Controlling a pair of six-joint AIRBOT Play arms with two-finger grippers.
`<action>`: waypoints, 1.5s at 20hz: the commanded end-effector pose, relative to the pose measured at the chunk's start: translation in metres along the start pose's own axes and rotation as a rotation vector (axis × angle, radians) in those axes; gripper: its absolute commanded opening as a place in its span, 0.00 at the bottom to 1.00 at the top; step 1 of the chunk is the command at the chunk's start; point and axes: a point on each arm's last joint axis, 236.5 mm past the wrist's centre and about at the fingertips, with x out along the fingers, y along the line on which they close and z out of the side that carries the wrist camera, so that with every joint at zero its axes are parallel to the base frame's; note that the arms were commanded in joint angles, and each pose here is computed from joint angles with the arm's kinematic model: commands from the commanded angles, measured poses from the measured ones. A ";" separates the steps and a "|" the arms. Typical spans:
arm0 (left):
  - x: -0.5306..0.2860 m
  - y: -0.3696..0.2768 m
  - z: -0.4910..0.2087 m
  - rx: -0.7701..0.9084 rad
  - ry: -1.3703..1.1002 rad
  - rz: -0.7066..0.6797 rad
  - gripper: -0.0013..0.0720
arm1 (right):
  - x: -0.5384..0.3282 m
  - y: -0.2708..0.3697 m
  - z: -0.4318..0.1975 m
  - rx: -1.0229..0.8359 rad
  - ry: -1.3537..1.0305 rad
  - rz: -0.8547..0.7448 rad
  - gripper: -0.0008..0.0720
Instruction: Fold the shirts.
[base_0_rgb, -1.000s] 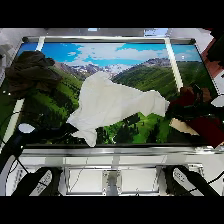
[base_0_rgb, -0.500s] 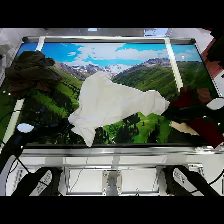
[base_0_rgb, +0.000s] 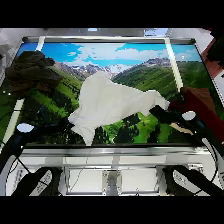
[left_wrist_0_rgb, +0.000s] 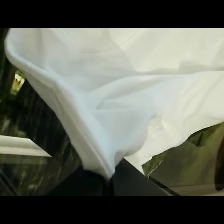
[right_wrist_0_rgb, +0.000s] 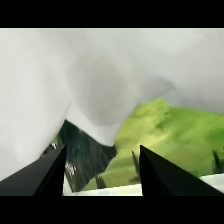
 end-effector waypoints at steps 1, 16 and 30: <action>0.000 0.000 0.001 0.003 -0.003 0.001 0.04 | 0.023 -0.013 0.001 0.098 -0.017 -0.017 0.73; -0.012 -0.020 0.025 0.086 -0.057 -0.022 0.04 | 0.029 0.056 0.023 -0.025 0.015 0.192 0.05; -0.385 -0.302 0.081 0.904 -0.928 -0.114 0.04 | -0.419 0.206 0.044 -0.734 -0.855 0.188 0.05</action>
